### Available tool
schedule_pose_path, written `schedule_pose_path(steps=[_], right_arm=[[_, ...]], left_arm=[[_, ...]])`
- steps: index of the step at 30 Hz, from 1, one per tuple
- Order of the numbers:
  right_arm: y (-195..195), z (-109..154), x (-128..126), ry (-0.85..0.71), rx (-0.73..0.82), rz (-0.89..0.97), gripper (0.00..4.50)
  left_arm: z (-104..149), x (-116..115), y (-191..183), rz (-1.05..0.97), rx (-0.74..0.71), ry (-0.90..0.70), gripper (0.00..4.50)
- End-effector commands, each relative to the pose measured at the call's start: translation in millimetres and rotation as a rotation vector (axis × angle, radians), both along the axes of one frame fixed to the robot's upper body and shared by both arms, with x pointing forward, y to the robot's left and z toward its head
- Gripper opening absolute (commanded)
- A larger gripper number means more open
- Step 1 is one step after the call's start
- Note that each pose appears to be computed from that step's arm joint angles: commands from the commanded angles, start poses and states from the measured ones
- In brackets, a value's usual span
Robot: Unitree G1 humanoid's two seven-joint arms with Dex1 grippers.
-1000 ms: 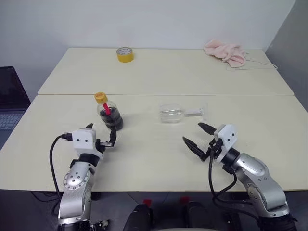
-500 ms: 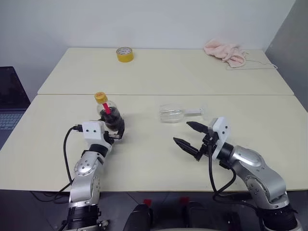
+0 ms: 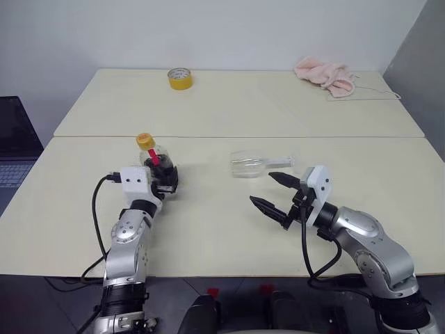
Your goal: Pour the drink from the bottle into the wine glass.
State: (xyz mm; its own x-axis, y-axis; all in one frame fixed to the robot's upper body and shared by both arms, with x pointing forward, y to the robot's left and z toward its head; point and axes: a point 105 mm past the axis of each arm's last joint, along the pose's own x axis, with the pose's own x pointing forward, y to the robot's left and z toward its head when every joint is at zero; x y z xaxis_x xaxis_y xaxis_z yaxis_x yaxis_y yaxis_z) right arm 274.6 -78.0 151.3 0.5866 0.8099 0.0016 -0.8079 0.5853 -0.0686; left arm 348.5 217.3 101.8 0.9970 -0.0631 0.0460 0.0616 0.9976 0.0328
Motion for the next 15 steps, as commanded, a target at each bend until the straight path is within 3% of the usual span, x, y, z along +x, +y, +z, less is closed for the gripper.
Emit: schedule_pose_path(steps=[1, 6, 9, 13, 15], right_arm=[[3.7, 13.7, -1.1, -0.063, 0.002, 0.019, 4.5], [3.2, 13.7, -0.5, -0.068, 0.003, 0.013, 4.5], [2.2, 14.2, 1.0, -0.073, 0.005, 0.002, 4.5], [0.9, 16.3, 2.6, -0.078, 0.01, -0.01, 4.5], [1.0, 17.3, 2.7, -0.082, 0.01, -0.011, 4.5]], left_arm=[[10.5, 4.0, -6.3, -0.053, 0.004, -0.025, 4.48], [11.3, 6.8, -8.3, -0.074, 0.001, -0.024, 4.48], [12.9, 8.7, -9.2, -0.081, -0.006, -0.025, 3.93], [15.1, 9.1, -11.2, -0.097, -0.019, -0.031, 2.74], [16.1, 8.9, -12.3, -0.105, -0.015, -0.031, 2.42]])
